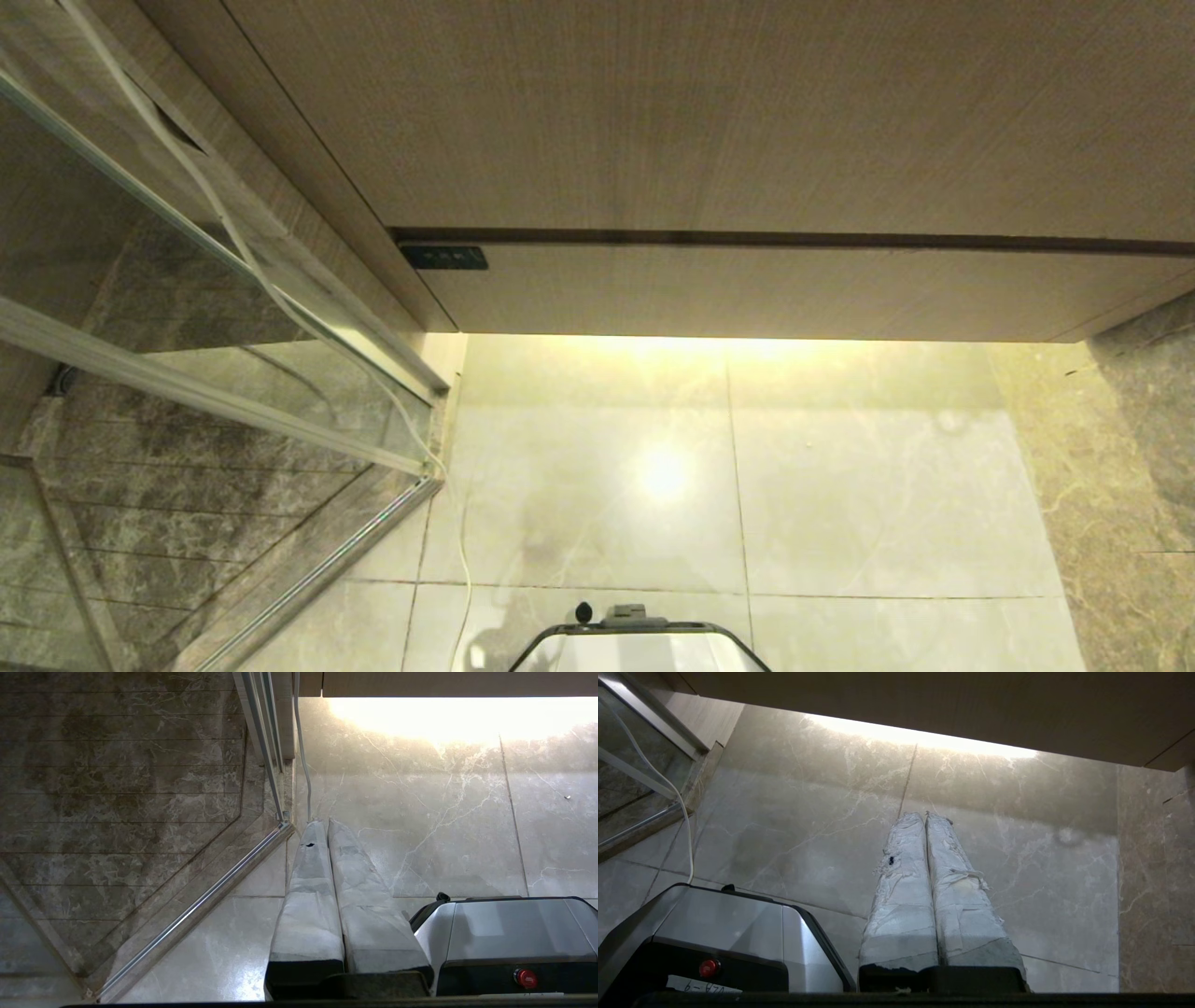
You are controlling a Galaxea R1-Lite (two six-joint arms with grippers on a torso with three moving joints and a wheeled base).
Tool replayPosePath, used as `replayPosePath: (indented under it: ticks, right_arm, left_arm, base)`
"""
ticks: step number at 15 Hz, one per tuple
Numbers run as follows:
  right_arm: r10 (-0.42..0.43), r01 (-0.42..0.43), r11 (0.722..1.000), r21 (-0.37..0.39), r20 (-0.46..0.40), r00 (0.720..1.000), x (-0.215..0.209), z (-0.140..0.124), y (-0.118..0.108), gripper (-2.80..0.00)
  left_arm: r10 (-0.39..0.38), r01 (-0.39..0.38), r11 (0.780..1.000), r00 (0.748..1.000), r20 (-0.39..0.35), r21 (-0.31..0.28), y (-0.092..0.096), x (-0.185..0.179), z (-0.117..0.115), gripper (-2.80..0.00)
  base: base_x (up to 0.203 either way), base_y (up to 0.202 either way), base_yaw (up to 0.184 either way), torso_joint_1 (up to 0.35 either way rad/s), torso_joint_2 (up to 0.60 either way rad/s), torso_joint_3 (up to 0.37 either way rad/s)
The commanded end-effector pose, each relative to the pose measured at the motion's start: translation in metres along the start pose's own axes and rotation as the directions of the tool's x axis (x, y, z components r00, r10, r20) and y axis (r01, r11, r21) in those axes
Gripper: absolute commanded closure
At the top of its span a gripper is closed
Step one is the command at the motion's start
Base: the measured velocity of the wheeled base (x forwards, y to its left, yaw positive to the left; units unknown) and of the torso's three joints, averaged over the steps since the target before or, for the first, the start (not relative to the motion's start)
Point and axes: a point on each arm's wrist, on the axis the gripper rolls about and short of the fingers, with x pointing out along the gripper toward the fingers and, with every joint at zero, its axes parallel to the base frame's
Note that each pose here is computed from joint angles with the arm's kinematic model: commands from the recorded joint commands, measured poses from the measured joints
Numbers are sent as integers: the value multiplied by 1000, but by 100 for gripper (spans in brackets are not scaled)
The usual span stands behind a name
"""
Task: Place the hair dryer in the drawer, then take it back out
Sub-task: Pull open the drawer
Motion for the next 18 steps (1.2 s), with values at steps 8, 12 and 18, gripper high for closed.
replayPosePath:
  ticks: [8,12,18]
  right_arm:
    - [-5,5,1000,7,82,997,-8,15,-1,0]
    - [-33,33,999,4,333,943,-73,138,-13,0]
    - [163,-162,986,29,-71,984,15,254,-24,0]
  left_arm:
    - [0,0,1000,1000,0,0,0,0,0,0]
    - [1,-1,1000,1000,0,0,0,0,0,0]
    - [1,-1,1000,1000,0,0,0,0,0,0]
  base:
    - [0,0,0,0,0,0]
    - [0,0,0,0,0,0]
    - [0,0,0,0,0,0]
